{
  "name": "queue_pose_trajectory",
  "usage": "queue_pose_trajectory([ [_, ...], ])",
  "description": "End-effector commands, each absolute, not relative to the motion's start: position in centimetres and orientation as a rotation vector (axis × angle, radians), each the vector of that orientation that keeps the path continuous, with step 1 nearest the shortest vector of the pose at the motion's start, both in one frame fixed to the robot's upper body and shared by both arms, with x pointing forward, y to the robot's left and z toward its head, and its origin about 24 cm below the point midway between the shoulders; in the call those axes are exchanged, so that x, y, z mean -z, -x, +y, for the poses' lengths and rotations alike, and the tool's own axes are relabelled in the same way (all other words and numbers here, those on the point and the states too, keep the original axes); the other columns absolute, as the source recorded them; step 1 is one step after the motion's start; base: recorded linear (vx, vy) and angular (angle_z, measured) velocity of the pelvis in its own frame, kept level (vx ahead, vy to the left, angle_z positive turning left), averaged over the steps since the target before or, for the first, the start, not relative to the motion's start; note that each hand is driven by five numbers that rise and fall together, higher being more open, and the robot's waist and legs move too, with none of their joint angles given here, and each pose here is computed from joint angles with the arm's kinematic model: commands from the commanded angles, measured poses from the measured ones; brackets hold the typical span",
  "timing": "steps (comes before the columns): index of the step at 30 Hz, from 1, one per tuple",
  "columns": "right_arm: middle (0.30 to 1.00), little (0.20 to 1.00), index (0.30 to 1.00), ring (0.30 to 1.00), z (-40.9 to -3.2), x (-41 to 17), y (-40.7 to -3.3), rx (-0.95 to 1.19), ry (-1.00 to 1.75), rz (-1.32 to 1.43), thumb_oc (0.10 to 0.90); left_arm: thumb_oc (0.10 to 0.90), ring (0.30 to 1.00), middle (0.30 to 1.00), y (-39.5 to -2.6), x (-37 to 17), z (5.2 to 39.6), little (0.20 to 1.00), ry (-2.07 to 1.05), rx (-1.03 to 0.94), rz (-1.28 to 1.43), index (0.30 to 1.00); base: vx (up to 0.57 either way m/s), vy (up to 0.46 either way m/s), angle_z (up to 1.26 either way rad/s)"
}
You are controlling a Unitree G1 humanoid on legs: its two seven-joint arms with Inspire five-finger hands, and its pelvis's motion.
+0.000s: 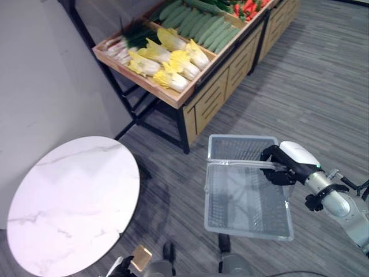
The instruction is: Get the vegetables into the basket
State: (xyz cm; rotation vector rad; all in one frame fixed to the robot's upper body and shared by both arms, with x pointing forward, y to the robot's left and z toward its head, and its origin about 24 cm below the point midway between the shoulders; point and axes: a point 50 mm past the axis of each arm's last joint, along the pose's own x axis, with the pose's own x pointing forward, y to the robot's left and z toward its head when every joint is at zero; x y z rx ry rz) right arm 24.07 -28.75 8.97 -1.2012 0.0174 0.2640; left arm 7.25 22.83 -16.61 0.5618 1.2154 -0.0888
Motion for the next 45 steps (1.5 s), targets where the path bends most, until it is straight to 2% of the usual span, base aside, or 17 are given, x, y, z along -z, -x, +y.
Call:
queue_pose_trajectory([
  [1, 0.3, 0.3, 0.3, 0.3, -25.9, -15.8, -26.2, -0.174, 1.137, -0.382, 0.4, 0.9, 1.0, 1.0, -6.9, 16.3, 24.6, 1.0, -0.592, 0.017, 1.236, 1.0, 0.07, 0.062, -0.77],
  [10, 0.3, 0.3, 0.3, 0.3, -26.2, -14.4, -25.9, -0.17, 1.115, -0.319, 0.4, 0.9, 1.0, 1.0, -6.3, 16.3, 24.7, 1.0, -0.616, 0.054, 1.252, 1.0, 0.05, 0.209, -0.45],
  [22, 0.3, 0.3, 0.3, 0.3, -28.0, -11.7, -26.3, -0.042, 1.125, -0.21, 0.4, 0.9, 1.0, 1.0, -8.0, 15.0, 27.9, 1.0, -0.689, -0.037, 1.198, 1.0, -0.06, 0.153, -0.58],
  [33, 0.3, 0.3, 0.3, 0.3, -29.3, -10.0, -25.2, -0.02, 1.117, -0.118, 0.4, 0.9, 1.0, 1.0, -9.5, 15.1, 26.6, 1.0, -0.708, 0.042, 1.139, 1.0, 0.06, -0.063, -0.26],
  [36, 0.3, 0.3, 0.3, 0.3, -30.5, -7.9, -24.4, -0.018, 1.127, -0.007, 0.4, 0.9, 1.0, 1.0, -11.0, 14.8, 25.7, 1.0, -0.722, 0.084, 1.071, 1.0, 0.04, -0.226, -0.04],
  [45, 0.3, 0.3, 0.3, 0.3, -33.8, -2.1, -21.3, 0.102, 1.111, 0.288, 0.4, 0.9, 1.0, 1.0, -12.1, 14.9, 23.9, 1.0, -0.691, 0.103, 1.019, 1.0, 0.03, -0.175, 0.13],
])
